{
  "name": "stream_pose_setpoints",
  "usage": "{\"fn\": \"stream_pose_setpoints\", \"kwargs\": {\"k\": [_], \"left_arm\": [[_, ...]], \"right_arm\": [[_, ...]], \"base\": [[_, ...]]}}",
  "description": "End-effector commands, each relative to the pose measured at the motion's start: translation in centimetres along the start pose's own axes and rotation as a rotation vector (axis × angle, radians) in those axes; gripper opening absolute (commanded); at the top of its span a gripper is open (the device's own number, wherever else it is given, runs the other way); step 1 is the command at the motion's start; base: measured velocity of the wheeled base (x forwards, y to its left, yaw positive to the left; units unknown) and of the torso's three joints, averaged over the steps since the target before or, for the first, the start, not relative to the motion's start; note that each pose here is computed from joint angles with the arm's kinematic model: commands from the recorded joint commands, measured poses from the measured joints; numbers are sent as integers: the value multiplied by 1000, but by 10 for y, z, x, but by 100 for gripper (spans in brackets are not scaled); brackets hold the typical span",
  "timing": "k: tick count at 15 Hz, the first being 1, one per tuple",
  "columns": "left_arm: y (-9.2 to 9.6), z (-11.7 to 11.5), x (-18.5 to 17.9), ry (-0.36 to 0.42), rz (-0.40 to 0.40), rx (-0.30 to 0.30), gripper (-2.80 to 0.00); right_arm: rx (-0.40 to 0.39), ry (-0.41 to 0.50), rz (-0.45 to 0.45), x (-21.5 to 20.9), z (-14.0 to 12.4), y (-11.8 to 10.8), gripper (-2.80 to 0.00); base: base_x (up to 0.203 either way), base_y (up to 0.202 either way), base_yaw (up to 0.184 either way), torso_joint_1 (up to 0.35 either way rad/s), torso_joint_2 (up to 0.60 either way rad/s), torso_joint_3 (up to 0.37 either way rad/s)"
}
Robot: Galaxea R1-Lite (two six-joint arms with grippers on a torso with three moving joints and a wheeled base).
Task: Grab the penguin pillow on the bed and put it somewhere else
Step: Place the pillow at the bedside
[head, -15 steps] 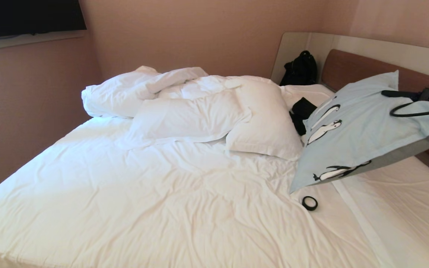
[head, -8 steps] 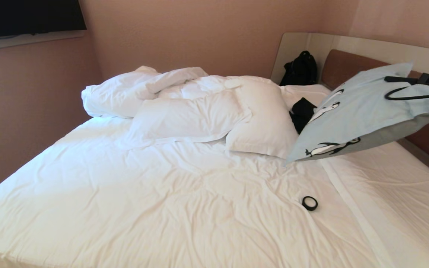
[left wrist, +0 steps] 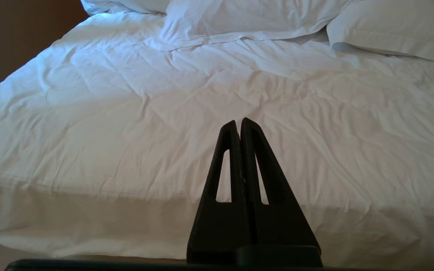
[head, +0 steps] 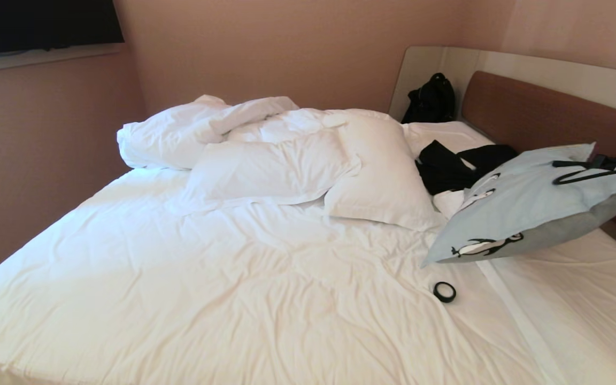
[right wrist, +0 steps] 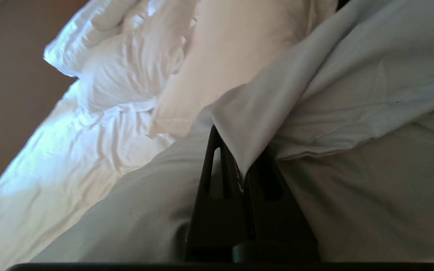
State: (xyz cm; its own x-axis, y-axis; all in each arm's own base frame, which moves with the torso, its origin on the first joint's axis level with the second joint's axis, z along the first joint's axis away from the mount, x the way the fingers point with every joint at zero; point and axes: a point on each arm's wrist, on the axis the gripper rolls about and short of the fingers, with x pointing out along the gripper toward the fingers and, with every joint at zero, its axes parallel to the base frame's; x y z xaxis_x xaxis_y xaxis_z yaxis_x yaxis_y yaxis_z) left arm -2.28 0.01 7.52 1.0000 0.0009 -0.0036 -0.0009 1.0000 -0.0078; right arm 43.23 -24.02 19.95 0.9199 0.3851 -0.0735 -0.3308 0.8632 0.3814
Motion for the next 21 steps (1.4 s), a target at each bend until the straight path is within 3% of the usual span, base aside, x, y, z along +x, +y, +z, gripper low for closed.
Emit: {"fn": "stream_pose_setpoints", "kwargs": {"k": [1,11,14,17,20,21], "left_arm": [[0,0,0,1,1,0,-280],[0,0,0,1,1,-1,-280],[0,0,0,1,2,0,-280],[0,0,0,1,1,0,-280],[0,0,0,1,2,-1,-280],[0,0,0,1,1,0,-280]], "right_arm": [[-102,15,-2,3,-11,-10,-280],[-202,-108,-151,-41,6,-43,-280],[-202,-112,-162,-41,7,-43,-280],[-214,-139,-258,-42,8,-45,-280],[-228,-138,-265,-42,8,-45,-280],[-229,-140,-266,-42,8,-45,0]], "base": [[0,0,0,0,0,0],[0,0,0,0,0,0],[0,0,0,0,0,0],[0,0,0,0,0,0],[0,0,0,0,0,0],[0,0,0,0,0,0]]}}
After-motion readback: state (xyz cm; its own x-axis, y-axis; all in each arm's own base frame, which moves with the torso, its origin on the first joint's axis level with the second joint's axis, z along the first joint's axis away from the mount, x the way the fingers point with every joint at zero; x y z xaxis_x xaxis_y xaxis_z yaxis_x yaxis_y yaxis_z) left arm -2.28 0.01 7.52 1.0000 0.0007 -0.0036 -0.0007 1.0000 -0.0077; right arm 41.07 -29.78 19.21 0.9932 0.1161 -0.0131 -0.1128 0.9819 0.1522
